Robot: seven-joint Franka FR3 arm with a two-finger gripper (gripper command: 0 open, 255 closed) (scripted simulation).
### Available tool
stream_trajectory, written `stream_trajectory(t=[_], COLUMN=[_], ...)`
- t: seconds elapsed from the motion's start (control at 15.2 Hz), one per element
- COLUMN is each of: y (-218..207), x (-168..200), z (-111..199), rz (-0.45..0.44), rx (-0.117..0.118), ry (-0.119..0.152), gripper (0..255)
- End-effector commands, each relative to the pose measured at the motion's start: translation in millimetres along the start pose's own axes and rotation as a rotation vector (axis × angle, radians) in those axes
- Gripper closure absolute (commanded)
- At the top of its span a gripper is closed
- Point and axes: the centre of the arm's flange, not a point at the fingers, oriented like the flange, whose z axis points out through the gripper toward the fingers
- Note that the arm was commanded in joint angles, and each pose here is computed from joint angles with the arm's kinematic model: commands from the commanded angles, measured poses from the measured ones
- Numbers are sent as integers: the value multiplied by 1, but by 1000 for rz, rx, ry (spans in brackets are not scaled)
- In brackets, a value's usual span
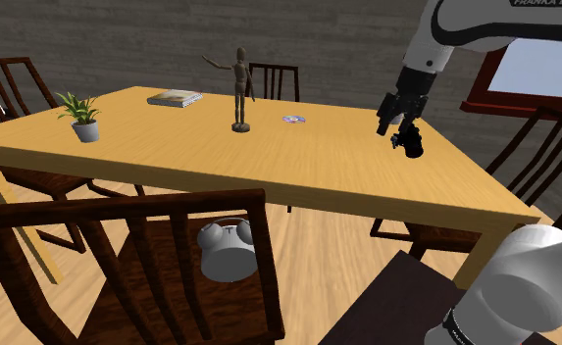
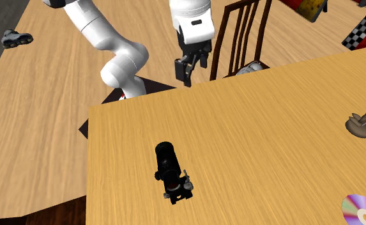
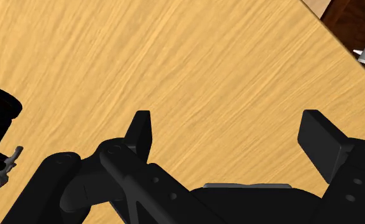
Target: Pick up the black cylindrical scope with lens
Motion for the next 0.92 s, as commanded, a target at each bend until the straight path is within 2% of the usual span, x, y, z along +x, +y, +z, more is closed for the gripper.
stream_trajectory(t=[0.0, 0.86], y=[25, 190], x=[13, 72], z=[4, 12], rz=[25, 186], rx=[6, 47], ry=[3, 14], gripper=[0, 0])
